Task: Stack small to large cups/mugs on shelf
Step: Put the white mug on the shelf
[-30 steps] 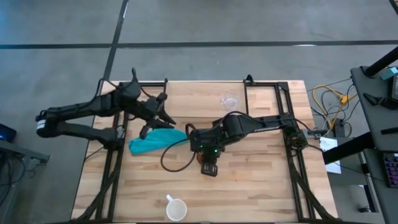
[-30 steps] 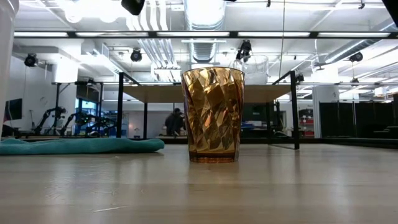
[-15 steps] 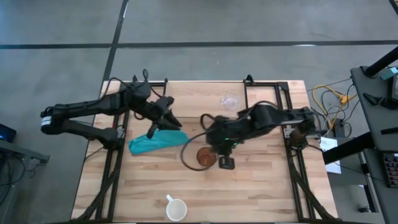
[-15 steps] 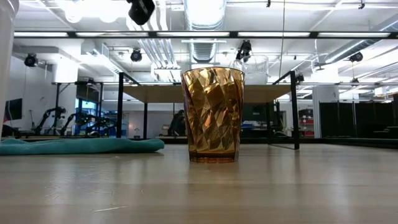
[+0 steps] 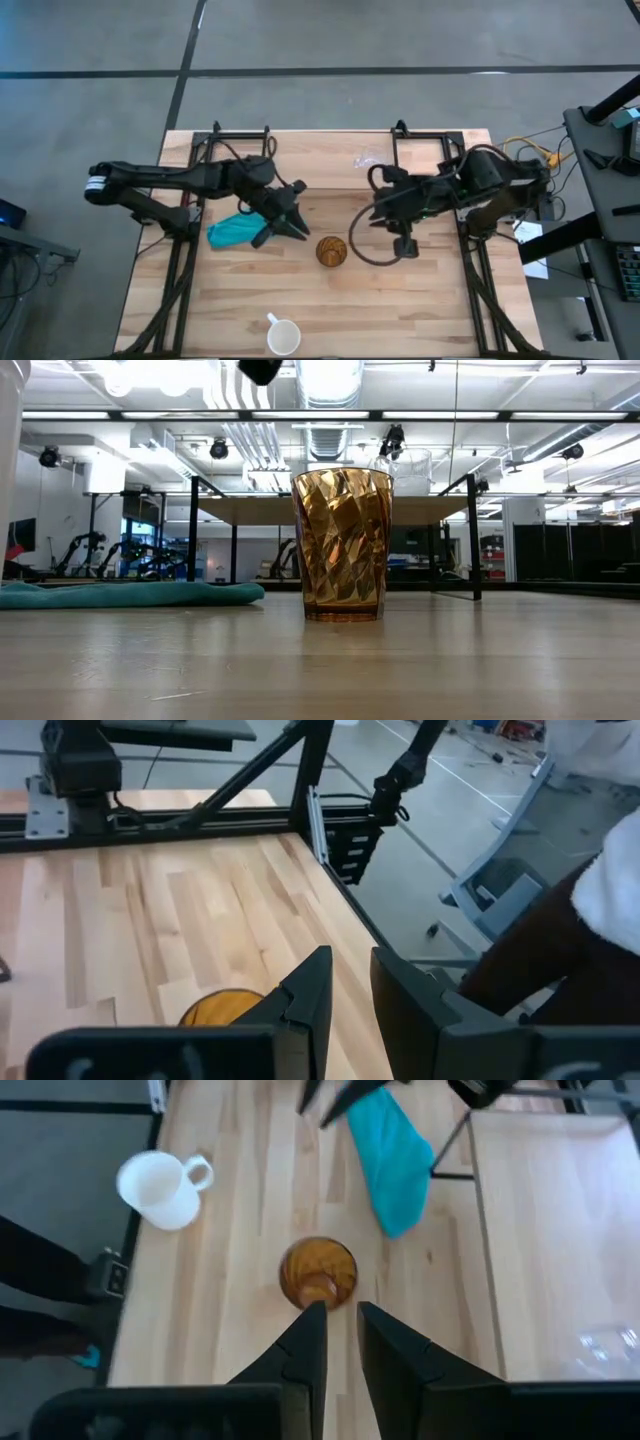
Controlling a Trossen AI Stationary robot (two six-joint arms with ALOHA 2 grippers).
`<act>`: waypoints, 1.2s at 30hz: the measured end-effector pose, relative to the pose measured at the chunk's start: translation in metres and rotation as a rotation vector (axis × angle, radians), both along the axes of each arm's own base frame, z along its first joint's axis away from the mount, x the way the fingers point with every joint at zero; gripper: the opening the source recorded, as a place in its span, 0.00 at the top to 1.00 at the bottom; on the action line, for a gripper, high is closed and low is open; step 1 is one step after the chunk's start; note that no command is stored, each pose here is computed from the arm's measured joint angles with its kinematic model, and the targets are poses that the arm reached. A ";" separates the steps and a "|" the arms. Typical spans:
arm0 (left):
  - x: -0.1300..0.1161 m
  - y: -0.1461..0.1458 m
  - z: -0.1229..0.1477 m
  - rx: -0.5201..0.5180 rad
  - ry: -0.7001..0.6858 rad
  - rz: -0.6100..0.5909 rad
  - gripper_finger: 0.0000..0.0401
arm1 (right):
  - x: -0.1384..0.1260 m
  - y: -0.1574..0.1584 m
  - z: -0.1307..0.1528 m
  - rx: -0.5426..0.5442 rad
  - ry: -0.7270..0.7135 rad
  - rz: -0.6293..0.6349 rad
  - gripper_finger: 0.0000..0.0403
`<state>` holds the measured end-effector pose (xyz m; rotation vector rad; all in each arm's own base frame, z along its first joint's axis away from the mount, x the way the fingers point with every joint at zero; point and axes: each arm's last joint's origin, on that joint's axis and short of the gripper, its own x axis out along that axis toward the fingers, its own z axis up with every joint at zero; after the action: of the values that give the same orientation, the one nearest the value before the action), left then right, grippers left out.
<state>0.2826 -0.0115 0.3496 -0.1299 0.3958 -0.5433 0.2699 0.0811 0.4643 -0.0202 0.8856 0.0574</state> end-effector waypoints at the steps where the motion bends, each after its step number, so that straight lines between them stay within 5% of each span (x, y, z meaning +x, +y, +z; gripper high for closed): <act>1: 0.004 -0.001 0.000 0.000 0.003 -0.003 0.85 | -0.003 -0.001 -0.004 -0.007 0.004 -0.004 0.87; 10: 0.027 -0.007 -0.004 0.006 0.033 -0.007 0.85 | -0.035 -0.011 -0.045 0.069 -0.055 -0.070 0.87; 19: 0.035 -0.028 -0.019 0.206 0.085 0.140 0.85 | -0.060 -0.019 -0.085 0.257 -0.343 -0.130 0.87; 36: 0.046 -0.042 -0.040 0.237 0.151 0.100 0.85 | -0.065 -0.021 -0.184 0.465 -0.087 -0.464 0.87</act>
<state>0.3287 -0.0536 0.3095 0.0377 0.5940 -0.3861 0.2046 0.0602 0.2802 0.6116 0.7554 -0.1714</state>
